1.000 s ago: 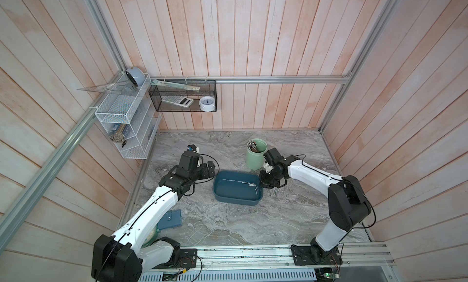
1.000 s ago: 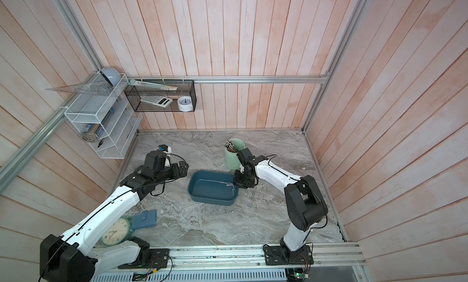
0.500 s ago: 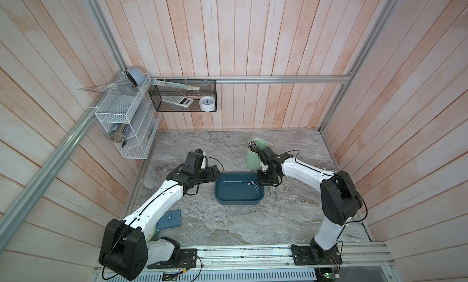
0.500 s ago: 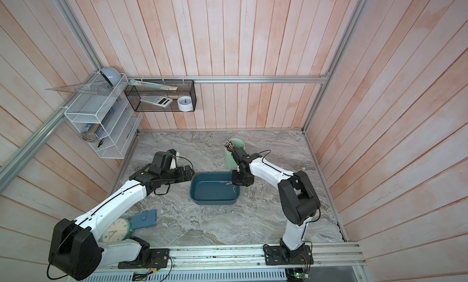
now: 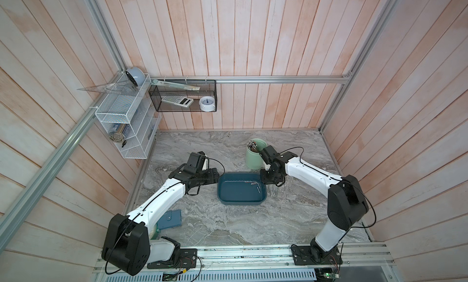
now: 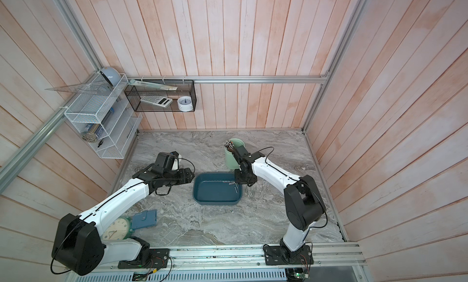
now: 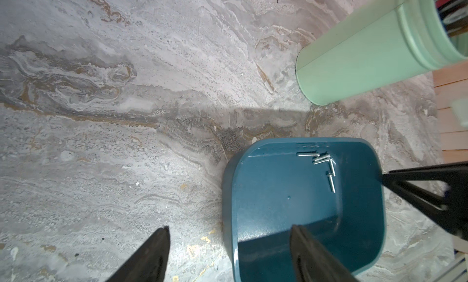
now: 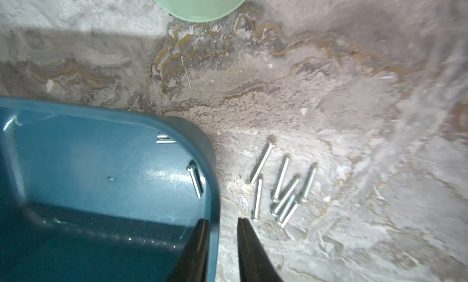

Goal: Take out the screws from the storage box
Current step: Adjust the storage box at the center of the board, then pick up the screw from the storage box.

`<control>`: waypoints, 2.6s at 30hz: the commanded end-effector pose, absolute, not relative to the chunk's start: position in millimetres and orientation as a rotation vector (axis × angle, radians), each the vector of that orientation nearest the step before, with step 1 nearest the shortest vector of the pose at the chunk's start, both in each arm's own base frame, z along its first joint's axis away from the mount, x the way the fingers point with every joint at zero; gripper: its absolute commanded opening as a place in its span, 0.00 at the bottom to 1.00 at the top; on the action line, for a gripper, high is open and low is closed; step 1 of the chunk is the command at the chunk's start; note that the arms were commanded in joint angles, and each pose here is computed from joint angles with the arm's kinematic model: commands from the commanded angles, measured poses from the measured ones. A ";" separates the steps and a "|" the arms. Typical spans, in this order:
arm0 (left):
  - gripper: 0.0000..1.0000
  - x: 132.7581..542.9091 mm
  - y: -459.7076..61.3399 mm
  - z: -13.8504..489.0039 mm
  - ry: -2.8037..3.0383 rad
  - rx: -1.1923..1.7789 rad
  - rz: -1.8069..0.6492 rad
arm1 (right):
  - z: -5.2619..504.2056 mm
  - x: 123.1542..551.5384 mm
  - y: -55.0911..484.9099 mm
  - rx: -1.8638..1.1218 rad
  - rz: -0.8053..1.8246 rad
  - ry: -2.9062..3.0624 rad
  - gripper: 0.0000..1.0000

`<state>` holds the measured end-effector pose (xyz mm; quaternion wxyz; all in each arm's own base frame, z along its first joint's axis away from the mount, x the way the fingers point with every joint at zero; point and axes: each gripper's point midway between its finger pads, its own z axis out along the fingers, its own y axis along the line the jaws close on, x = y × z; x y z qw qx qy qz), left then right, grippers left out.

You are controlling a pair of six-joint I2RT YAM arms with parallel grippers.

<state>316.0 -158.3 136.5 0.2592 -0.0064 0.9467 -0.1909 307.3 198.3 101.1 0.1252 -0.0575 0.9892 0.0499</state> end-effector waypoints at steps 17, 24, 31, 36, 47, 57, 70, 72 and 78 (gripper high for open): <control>0.73 317.2 -174.4 141.3 2.557 0.000 -0.614 | 107.0 289.1 252.4 -0.328 -0.037 2.863 0.25; 0.72 318.9 -171.1 136.0 2.569 -0.021 -0.585 | 69.2 283.1 252.1 -0.287 -0.094 2.948 0.24; 0.72 318.4 -171.8 131.7 2.591 -0.014 -0.581 | 42.9 281.8 251.6 -0.251 -0.129 2.987 0.23; 0.73 317.8 -173.2 129.2 2.603 -0.014 -0.588 | 30.2 282.0 250.7 -0.237 -0.167 3.007 0.23; 0.73 318.8 -173.6 130.0 2.595 -0.013 -0.589 | 27.2 287.3 239.4 -0.201 -0.250 2.970 0.25; 0.73 319.8 -172.9 127.6 2.594 -0.018 -0.584 | 25.0 293.3 233.9 -0.170 -0.307 2.944 0.25; 0.73 321.7 -170.2 129.4 2.580 -0.024 -0.565 | -0.7 289.4 232.4 -0.138 -0.307 3.003 0.24; 0.73 322.0 -170.4 129.6 2.578 -0.026 -0.567 | -5.6 287.5 233.4 -0.134 -0.296 3.016 0.21; 0.73 321.8 -170.2 129.4 2.579 -0.028 -0.566 | -14.6 285.9 237.0 -0.118 -0.255 3.036 0.15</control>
